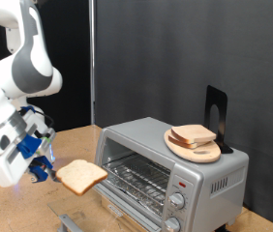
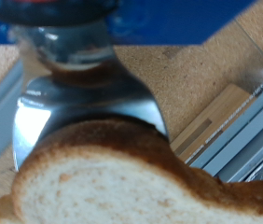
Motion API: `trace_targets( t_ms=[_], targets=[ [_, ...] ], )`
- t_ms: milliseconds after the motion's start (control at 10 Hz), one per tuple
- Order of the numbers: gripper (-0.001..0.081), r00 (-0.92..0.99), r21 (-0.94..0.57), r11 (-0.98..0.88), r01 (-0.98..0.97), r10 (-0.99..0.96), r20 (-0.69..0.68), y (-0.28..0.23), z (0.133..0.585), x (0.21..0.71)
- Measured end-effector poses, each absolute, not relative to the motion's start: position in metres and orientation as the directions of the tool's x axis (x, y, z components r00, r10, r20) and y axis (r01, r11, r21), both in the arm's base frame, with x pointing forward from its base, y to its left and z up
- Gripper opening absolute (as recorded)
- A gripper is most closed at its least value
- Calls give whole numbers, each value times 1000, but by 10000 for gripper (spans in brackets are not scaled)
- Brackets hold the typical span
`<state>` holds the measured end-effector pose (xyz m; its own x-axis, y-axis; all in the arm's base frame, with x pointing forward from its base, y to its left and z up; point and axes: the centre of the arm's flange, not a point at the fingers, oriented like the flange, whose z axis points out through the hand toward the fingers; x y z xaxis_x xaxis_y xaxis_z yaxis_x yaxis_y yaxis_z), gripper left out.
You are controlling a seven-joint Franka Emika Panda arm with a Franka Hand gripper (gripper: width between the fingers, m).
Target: Make a piece of toast with the oven
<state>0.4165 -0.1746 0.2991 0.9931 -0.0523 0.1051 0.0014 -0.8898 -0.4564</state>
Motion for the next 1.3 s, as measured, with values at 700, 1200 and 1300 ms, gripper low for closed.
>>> trace_targets(
  t_ms=[700,1200,1300],
  targets=[
    [395,991,-434,-894,111,67,116,-137,282,486],
    [395,978,-402,-894,200,159,134,-90,276,499],
    [395,975,-390,-895,218,178,137,-79,273,499]
  ],
)
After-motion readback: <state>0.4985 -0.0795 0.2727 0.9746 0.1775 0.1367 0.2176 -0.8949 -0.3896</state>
